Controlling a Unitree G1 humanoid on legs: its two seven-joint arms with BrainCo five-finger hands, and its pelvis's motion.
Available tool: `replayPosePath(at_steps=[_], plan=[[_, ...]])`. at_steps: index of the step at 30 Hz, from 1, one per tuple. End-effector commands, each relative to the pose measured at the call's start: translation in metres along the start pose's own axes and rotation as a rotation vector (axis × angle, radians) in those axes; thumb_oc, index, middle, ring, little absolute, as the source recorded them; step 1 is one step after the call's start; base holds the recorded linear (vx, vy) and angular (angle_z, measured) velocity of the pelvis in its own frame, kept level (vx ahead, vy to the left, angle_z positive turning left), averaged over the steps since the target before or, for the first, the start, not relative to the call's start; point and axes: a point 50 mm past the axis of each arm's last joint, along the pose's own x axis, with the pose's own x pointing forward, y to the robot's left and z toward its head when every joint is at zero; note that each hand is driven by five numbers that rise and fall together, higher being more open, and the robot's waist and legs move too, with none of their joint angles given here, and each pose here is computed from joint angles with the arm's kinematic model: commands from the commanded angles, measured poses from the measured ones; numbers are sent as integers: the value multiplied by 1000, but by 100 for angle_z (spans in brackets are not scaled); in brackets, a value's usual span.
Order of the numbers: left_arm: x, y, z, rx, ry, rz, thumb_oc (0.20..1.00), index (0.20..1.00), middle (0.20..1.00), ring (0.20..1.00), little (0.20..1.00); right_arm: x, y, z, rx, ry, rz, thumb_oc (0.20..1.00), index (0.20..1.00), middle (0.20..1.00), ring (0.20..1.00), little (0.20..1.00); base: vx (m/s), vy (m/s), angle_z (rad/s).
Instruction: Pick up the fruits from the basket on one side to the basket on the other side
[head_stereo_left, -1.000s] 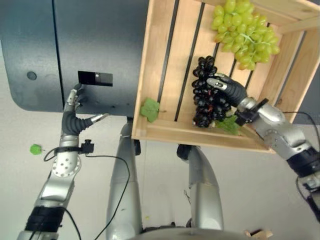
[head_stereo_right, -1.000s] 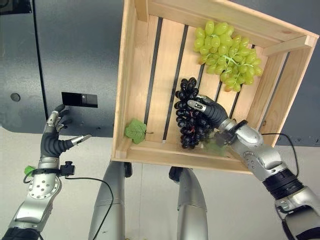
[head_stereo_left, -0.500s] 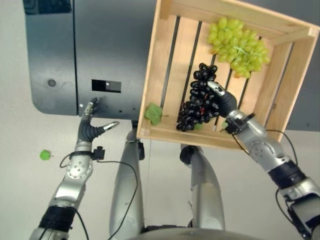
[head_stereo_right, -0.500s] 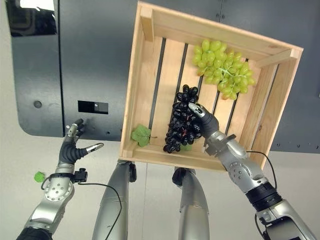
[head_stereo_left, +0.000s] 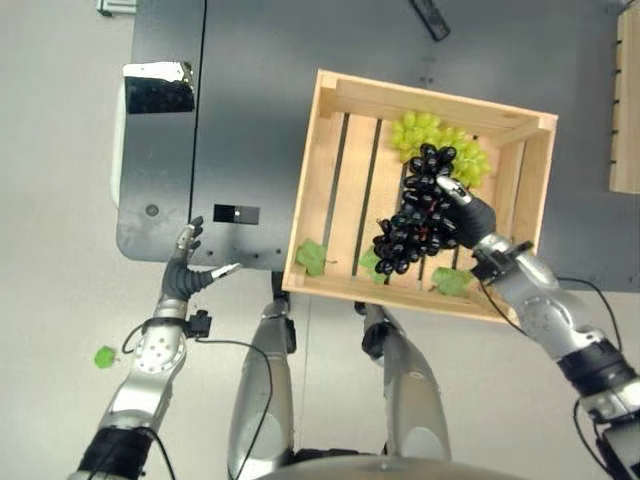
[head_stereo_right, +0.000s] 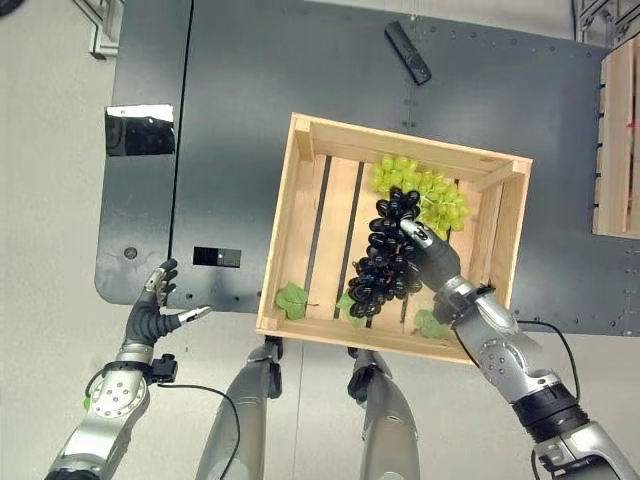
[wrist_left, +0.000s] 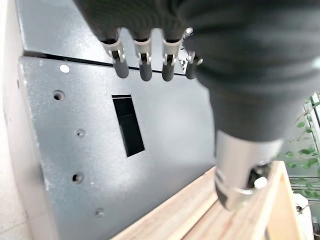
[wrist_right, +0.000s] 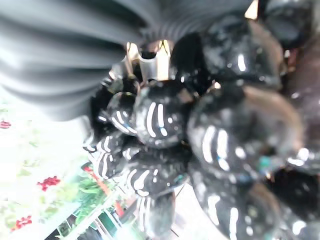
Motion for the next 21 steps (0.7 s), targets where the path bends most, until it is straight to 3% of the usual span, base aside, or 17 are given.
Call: replayPosePath(at_steps=[1, 6, 21], plan=[[-4, 20, 13, -12, -76, 49, 1000, 1000, 1000, 1000, 1000, 3, 13, 32, -69, -114, 84, 200, 200, 200, 200, 200, -33, -4, 0], [-5, 28, 18, 5, -99, 60, 1000, 1000, 1000, 1000, 1000, -4, 7, 32, -44, -141, 38, 200, 200, 200, 200, 200, 13, -9, 2], [-15, 31, 34, -83, -147, -123, 1000, 1000, 1000, 1000, 1000, -30, 0, 9, -21, -58, -6, 200, 200, 200, 200, 200, 40, -11, 2]])
